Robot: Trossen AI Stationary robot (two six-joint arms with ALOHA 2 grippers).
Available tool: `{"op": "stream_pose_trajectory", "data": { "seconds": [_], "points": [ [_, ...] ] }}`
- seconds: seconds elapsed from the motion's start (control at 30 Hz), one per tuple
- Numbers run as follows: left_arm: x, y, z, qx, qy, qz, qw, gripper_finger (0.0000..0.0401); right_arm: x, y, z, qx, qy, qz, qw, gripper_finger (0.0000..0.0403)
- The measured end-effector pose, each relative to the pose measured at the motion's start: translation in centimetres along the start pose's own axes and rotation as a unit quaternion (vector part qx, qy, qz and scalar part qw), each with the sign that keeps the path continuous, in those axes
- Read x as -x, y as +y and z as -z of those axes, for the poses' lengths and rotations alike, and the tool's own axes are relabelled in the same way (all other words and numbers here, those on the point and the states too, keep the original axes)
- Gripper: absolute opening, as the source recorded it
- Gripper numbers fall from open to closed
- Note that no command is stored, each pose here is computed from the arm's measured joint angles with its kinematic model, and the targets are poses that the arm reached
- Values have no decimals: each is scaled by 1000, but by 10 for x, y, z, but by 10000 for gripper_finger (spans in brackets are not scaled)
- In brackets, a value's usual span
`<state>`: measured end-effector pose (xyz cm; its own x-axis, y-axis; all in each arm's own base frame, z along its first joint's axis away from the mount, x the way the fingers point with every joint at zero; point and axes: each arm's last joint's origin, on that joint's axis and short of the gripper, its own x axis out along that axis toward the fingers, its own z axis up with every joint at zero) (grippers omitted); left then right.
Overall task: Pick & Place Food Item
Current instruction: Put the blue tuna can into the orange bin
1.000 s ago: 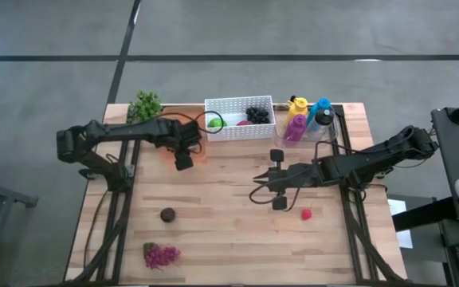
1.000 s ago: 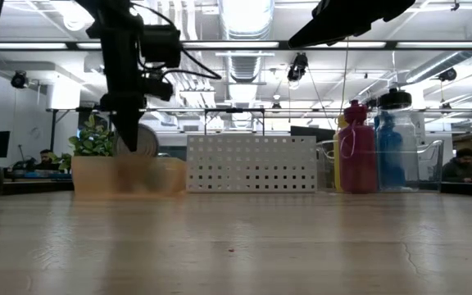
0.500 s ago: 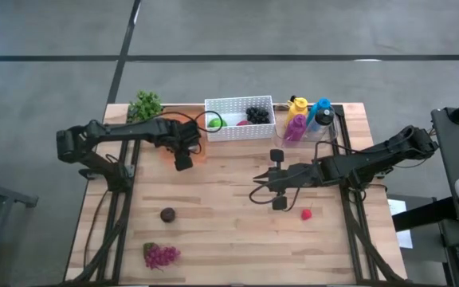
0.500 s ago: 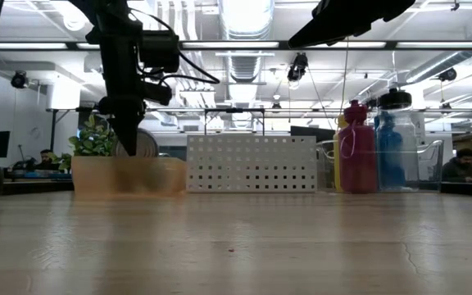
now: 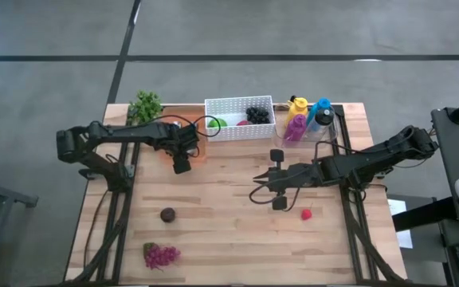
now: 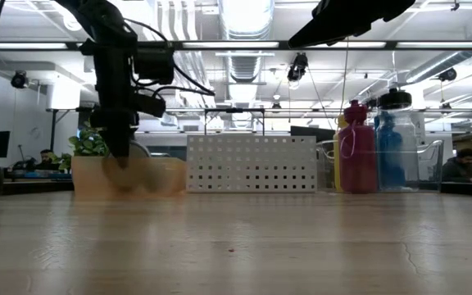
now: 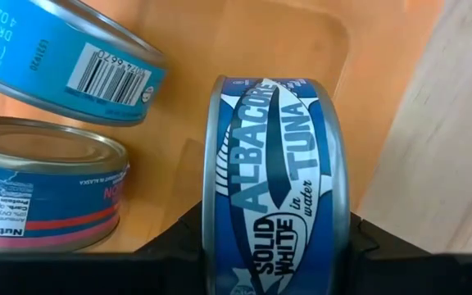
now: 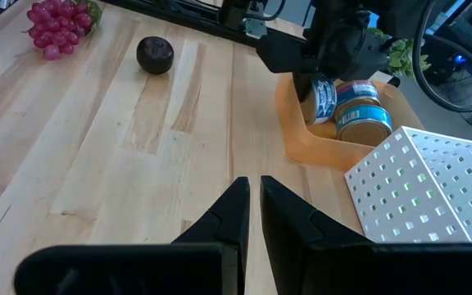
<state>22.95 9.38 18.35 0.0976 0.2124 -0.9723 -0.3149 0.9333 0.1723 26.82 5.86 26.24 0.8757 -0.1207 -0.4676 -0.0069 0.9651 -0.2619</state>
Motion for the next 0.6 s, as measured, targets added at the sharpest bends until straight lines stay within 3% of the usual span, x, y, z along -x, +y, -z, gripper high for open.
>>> {"op": "stream_pose_trajectory", "data": {
  "seconds": [0.2,0.4,0.6],
  "points": [
    [0,0,0,1,-2,2,1000,131,0,0,0,0,0,0,1000,28],
    [0,0,-1,3,-7,1,1000,181,0,0,0,0,0,0,1000,28],
    [0,0,-3,3,-15,-1,1000,201,0,0,0,0,0,0,1000,28]
  ]
}}
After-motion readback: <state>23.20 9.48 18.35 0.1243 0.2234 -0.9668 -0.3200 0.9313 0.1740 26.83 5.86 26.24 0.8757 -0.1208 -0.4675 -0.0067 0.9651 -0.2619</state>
